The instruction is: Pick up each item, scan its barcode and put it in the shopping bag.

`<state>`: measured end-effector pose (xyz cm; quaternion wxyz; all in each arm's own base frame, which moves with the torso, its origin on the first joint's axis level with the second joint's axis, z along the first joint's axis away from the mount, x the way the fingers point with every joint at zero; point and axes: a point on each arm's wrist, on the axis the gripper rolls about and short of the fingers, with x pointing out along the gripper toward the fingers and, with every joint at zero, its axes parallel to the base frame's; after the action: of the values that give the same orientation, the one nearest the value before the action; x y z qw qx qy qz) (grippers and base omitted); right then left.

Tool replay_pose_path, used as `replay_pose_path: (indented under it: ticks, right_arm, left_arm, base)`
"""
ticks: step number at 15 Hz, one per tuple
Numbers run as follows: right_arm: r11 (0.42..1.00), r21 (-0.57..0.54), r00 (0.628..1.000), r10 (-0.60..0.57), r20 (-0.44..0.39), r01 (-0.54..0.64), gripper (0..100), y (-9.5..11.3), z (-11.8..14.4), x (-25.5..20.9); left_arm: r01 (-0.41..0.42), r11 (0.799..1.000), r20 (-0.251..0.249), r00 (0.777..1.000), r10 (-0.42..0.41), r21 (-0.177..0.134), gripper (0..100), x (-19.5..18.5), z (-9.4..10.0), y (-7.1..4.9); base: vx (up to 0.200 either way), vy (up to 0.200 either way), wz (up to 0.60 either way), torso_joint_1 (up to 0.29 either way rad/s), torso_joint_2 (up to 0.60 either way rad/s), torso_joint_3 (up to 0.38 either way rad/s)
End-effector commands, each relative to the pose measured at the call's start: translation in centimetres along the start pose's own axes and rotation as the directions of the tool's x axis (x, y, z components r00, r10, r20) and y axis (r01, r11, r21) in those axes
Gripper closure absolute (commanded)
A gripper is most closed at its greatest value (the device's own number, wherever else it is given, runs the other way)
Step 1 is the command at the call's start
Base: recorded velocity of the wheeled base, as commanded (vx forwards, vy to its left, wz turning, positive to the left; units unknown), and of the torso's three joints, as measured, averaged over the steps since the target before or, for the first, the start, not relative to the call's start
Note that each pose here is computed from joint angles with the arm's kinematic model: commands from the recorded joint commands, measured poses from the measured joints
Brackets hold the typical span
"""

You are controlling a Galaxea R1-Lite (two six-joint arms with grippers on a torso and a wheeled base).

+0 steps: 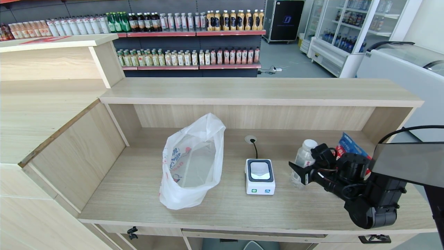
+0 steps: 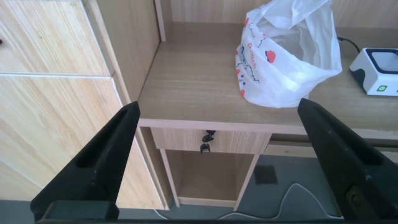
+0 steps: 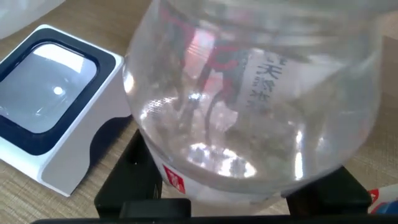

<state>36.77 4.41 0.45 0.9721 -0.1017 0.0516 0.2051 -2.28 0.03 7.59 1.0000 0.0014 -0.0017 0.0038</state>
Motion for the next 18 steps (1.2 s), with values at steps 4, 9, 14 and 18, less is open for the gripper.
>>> replay_pose_path:
  ticks: [4, 9, 14, 18]
  right_arm:
    - [0.992, 0.119, 0.998, 0.040, 0.055, -0.046, 100, 0.2, 5.6, -2.4]
    - [0.907, 0.290, 0.952, 0.279, 0.127, -0.304, 100, 2.0, 18.0, -11.1]
    - [0.714, 0.343, 0.792, 0.558, 0.248, -0.611, 100, 4.9, 25.5, -22.1]
    - [0.600, 0.349, 0.693, 0.651, 0.310, -0.720, 100, 6.1, 26.9, -26.9]
  left_arm:
    - [0.000, 1.000, 0.001, 1.000, 0.000, 0.000, 0, 0.0, 0.0, 0.0]
    - [0.000, 1.000, 0.001, 1.000, 0.000, 0.000, 0, 0.0, 0.0, 0.0]
    - [0.000, 1.000, 0.001, 1.000, 0.000, 0.000, 0, 0.0, 0.0, 0.0]
    - [0.000, 1.000, 0.001, 1.000, 0.000, 0.000, 0, 0.0, 0.0, 0.0]
  base:
    - [0.000, 0.000, 0.00, 0.000, 0.00, 0.000]
    - [0.000, 0.000, 0.00, 0.000, 0.00, 0.000]
    - [0.000, 0.000, 0.00, 0.000, 0.00, 0.000]
    - [0.000, 0.000, 0.00, 0.000, 0.00, 0.000]
